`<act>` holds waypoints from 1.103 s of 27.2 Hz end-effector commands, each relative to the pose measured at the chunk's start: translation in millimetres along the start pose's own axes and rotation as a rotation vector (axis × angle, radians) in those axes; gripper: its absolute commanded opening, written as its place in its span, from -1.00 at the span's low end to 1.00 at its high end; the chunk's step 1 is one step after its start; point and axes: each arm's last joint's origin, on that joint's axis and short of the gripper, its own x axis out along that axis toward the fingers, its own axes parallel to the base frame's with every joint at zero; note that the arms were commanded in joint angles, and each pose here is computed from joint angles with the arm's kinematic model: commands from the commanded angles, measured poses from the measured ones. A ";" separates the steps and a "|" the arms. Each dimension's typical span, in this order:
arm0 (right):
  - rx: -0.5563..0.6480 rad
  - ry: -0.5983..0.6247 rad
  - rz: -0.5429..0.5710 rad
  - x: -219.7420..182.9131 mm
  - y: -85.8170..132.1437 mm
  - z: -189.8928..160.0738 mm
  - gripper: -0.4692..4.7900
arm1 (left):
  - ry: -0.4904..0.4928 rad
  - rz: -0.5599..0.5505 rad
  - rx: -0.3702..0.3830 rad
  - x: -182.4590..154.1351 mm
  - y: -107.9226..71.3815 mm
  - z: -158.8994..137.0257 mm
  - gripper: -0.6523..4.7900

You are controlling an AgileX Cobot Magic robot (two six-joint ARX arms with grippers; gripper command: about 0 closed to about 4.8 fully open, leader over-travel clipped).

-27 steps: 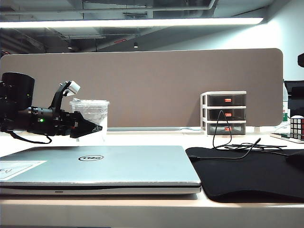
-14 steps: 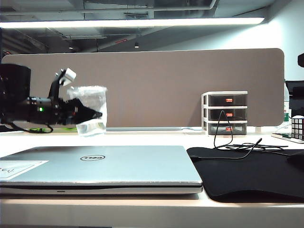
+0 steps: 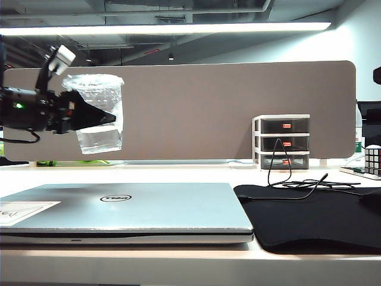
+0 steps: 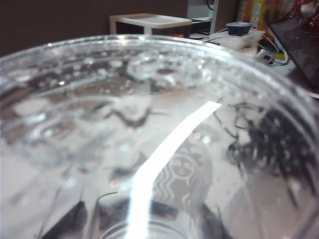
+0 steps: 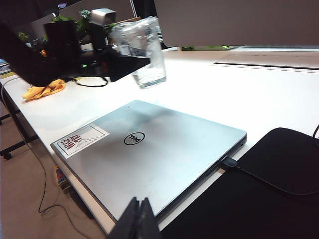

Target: Pick up the coffee cup and place it over the laptop.

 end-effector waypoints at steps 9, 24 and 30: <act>-0.006 -0.002 0.008 0.6 0.2 -1.3 -0.84 | 0.054 -0.049 0.004 -14.3 -71.5 -19.7 0.28; 0.016 0.024 0.051 0.6 1.1 -3.6 -0.84 | 0.111 -0.063 -0.006 -27.6 -90.4 -41.6 0.39; 0.051 0.059 0.055 0.4 0.8 -7.9 -0.84 | 0.151 -0.080 -0.047 -27.0 -91.2 -56.1 0.39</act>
